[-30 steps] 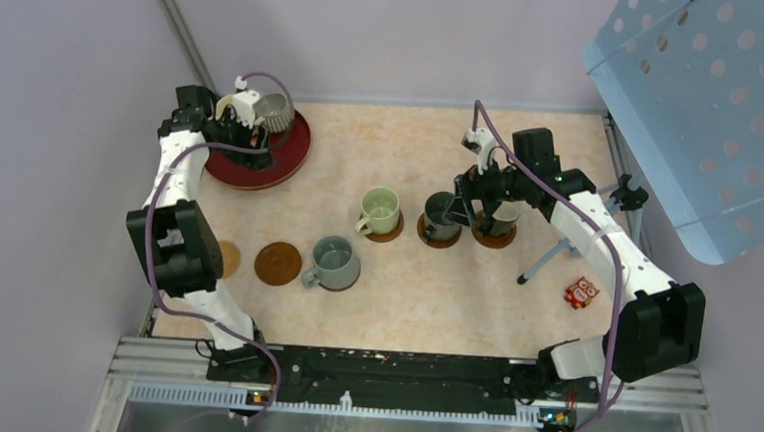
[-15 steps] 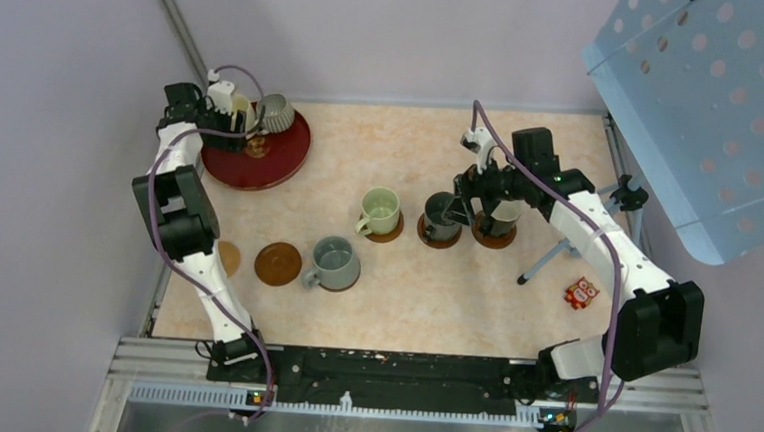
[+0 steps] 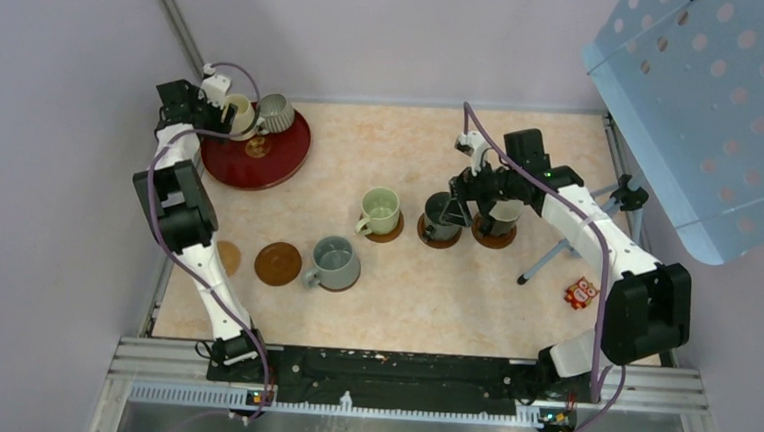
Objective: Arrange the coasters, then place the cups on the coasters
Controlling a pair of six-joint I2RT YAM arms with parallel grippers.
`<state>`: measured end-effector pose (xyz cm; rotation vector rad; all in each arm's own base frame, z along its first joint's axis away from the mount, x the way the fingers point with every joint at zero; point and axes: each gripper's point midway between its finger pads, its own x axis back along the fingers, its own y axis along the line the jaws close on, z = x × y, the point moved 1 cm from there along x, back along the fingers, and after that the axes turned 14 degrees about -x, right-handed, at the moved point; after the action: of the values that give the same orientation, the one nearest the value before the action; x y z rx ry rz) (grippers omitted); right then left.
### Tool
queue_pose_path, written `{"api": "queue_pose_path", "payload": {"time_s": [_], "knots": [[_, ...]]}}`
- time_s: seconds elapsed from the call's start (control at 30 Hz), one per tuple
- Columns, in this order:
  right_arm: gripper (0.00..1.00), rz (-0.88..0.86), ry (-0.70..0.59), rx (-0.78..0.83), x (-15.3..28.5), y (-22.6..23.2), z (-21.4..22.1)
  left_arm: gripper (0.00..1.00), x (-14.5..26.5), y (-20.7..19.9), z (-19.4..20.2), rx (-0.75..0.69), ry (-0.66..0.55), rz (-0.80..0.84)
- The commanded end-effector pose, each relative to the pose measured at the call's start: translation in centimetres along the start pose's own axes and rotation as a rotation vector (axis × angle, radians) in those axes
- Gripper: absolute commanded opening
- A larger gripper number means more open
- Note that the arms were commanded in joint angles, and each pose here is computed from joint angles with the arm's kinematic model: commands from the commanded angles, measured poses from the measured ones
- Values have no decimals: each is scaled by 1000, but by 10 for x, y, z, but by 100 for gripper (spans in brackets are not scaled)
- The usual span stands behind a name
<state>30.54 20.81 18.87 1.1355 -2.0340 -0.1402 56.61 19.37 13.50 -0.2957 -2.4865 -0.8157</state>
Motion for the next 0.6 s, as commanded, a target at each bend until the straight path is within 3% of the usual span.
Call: {"api": "queue_pose_path", "payload": {"time_s": [0.0,0.3,0.57], "knots": [[87,-20,-20,39,0,0,-9,77,-15,31,-7,-103,-60,-73],[87,-4,-8,38,0,-3,-7,79,-39,41,-2,-94,-83,-39],[87,2,-8,38,0,-5,-8,79,-39,2,1,-97,-133,160]]}}
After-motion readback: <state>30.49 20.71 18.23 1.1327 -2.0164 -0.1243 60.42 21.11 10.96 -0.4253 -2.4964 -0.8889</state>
